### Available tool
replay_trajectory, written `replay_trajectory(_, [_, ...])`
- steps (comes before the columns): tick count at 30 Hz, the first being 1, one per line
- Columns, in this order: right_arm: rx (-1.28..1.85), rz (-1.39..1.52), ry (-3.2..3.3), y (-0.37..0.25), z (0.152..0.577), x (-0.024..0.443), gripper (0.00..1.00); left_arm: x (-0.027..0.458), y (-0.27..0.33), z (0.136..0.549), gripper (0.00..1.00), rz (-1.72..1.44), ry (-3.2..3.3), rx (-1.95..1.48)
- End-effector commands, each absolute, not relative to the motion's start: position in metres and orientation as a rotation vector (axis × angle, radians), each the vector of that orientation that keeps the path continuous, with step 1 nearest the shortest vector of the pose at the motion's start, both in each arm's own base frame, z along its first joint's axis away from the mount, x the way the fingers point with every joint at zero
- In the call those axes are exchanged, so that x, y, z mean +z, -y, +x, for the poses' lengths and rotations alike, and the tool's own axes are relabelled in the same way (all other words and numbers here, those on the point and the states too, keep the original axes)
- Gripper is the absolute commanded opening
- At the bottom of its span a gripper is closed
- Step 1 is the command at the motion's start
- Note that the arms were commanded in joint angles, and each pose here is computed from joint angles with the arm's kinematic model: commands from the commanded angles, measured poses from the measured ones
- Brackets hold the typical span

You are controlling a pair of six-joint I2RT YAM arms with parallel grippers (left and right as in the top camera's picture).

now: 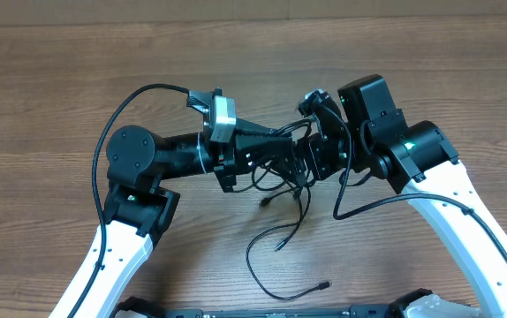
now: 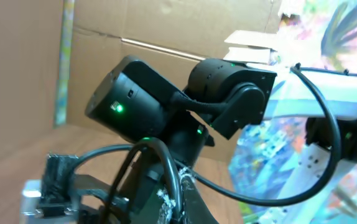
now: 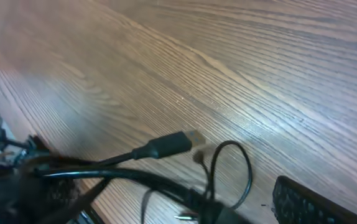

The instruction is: Untangle cables

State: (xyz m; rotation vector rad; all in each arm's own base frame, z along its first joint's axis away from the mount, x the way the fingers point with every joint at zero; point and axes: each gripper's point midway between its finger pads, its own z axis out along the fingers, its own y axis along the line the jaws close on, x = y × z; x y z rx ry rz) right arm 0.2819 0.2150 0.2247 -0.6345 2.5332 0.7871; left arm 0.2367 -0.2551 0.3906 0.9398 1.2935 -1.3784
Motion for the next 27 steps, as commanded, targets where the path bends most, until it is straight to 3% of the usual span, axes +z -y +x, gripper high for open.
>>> replay_trajectory(1, [0.882,-0.531,-2.564,-0.222,0.281,0.229,1.00,0.399,0.253,0.231,0.04,0.921,-1.314,-1.438])
replay_trajectory(5, [0.987,-0.563,-2.539,-0.232,0.274,0.237,1.00,0.404,0.251,0.242,0.04,0.816,-1.358,-1.460])
replay_trajectory(16, [0.640,-0.455,-2.623,-0.198,0.298,0.209,1.00,0.482,0.228,0.222,0.04,0.651,-1.079,-1.593])
replay_trajectory(27, [0.332,-0.384,-2.745,-0.164,0.306,0.175,1.00,0.510,0.183,0.234,0.04,0.435,-1.037,-1.704])
